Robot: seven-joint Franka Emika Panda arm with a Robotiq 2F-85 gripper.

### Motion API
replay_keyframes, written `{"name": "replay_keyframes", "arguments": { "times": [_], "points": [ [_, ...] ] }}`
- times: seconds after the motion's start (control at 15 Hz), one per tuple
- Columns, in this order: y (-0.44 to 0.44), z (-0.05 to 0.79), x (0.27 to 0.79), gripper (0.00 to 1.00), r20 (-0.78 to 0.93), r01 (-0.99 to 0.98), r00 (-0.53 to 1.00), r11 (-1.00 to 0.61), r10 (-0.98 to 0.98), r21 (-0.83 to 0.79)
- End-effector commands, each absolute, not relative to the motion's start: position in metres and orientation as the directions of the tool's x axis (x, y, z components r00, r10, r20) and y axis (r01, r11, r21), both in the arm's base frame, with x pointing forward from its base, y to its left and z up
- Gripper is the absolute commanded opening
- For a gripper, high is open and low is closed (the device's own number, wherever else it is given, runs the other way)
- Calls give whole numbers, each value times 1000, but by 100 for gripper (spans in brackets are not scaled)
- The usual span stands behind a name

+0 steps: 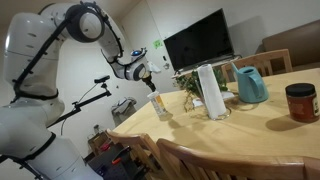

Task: Move the paper towel holder to the right, remove the lid from the white can on the left

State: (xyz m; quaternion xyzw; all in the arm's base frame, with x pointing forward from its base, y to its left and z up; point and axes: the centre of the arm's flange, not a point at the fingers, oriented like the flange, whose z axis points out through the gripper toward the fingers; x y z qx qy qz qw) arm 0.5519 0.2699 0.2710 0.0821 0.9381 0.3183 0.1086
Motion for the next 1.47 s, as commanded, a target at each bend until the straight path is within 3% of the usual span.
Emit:
{"name": "replay_keyframes", "arguments": {
  "times": [0.0, 1.4],
  "points": [
    [260, 276, 548, 100, -168, 96, -956, 795, 242, 599],
    [280, 266, 563, 100, -165, 97, -961, 830, 222, 550]
  ]
}}
